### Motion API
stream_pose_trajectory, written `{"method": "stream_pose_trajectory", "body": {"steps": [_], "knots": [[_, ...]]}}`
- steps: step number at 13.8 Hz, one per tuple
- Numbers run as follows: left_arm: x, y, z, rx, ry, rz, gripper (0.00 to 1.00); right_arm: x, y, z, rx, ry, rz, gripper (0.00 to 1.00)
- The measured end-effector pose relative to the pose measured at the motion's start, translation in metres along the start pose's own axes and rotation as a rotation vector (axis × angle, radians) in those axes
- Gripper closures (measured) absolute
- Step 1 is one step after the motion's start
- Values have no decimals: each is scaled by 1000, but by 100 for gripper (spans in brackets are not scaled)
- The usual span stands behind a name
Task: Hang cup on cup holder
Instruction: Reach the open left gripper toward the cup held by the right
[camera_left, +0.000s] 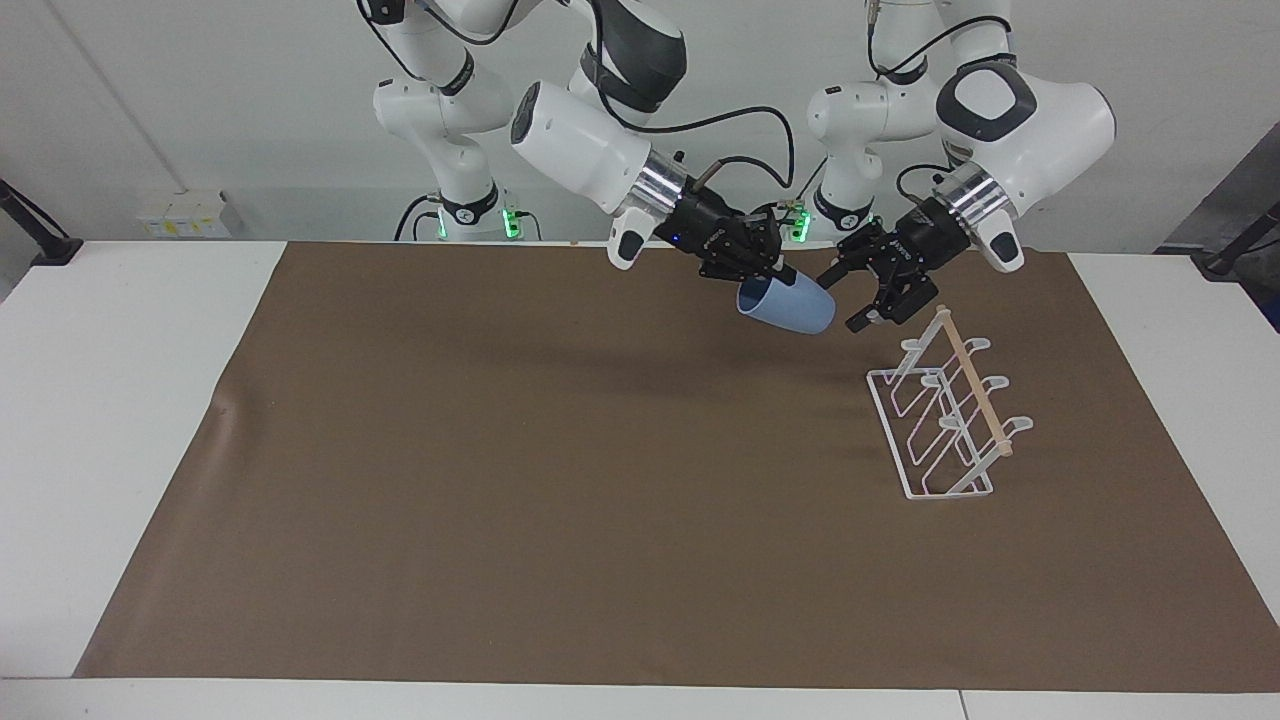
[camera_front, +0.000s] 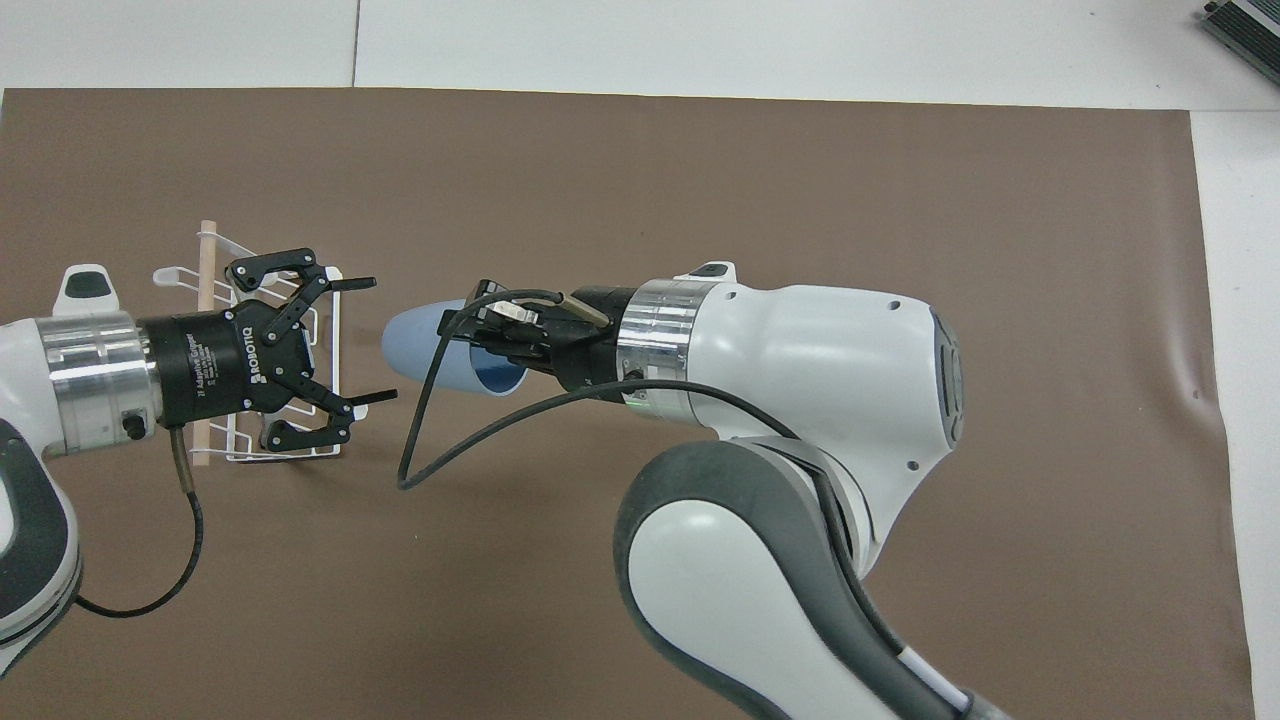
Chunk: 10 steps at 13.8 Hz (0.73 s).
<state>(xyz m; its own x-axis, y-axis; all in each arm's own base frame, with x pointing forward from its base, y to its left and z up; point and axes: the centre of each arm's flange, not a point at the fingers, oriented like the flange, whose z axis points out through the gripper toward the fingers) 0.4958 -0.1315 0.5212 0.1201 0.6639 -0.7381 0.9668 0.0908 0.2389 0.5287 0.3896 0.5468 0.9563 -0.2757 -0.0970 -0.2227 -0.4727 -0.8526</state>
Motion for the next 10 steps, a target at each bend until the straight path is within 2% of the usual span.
{"method": "stream_pose_trajectory", "body": {"steps": [10], "knots": [[-5,-4,25,-24,24,3,0,0,0,0,0,0,0,94]]}}
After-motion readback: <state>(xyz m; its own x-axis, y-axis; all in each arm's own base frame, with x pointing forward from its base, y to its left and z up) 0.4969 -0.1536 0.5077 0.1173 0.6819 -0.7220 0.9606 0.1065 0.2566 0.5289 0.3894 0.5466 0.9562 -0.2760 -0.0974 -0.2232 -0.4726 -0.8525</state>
